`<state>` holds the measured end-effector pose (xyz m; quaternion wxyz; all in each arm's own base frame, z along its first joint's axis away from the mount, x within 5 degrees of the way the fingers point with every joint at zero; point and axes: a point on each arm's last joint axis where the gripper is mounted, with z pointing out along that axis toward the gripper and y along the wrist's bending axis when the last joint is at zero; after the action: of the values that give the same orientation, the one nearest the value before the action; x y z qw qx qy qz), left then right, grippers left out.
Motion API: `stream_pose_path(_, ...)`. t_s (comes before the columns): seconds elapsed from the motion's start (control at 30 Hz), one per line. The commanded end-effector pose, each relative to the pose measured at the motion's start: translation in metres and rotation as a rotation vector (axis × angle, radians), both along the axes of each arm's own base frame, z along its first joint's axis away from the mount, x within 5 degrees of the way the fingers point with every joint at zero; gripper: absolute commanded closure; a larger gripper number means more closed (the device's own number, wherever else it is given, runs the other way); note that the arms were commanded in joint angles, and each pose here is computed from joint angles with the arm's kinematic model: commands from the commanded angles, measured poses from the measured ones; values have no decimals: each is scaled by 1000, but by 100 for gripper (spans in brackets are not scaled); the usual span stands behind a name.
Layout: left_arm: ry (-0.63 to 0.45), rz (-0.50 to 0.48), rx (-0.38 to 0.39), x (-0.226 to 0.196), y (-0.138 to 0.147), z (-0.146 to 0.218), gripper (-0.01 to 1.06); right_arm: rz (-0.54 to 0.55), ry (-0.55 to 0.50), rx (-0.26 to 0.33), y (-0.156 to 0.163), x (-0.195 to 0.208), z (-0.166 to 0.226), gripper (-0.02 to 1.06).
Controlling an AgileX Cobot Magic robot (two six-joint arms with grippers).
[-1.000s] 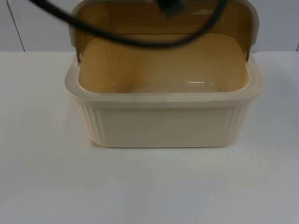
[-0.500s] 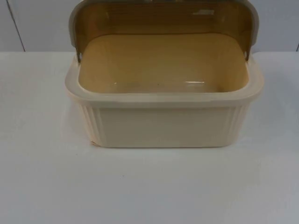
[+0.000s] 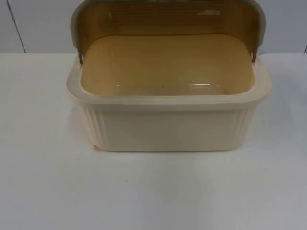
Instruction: Open the box lid with the left hand, place the block into the box with the right hand, then close the box lid with the left hand.
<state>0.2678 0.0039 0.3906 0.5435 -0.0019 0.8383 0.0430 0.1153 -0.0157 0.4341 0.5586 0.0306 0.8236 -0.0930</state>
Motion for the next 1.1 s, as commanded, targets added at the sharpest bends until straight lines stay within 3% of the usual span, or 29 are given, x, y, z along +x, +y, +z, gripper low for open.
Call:
stream_pose_path(0.0, -26, -1, -3, -1, 1, 0, 105, 6, -5, 3, 1, 0, 1, -1)
stream_pose_path(0.13, 2, -2, 51, 0, 3, -3, 105, 6, -5, 3, 1, 0, 1, -1)
stream_pose_path(0.3, 14, -2, 35, 3, 2, -7, 101, 6, -5, 3, 1, 0, 1, -1)
stream_pose_path(0.37, 11, -4, 13, 4, 1, -7, 82, 6, -5, 3, 1, 0, 1, -1)
stream_pose_path(0.43, 3, -1, 0, 5, 1, -7, 41, 6, -5, 3, 1, 0, 1, -1)
stream_pose_path(0.47, 3, -1, 0, 5, 1, -7, 41, 6, -5, 3, 1, 0, 1, -1)
stream_pose_path(0.5, -1, 7, -18, 5, 1, -6, 13, 6, -5, 3, 1, 0, 1, -1)
stream_pose_path(0.53, -10, 8, -29, 5, 0, -6, 1, 6, -5, 3, 1, 0, 1, -1)
stream_pose_path(0.87, -78, 2, -79, -5, -2, 7, 2, 5, -6, 7, 1, 0, 1, -1)
stream_pose_path(1.07, -34, 7, -120, -10, -3, 5, 2, 4, -10, 11, 1, 0, 2, -1)
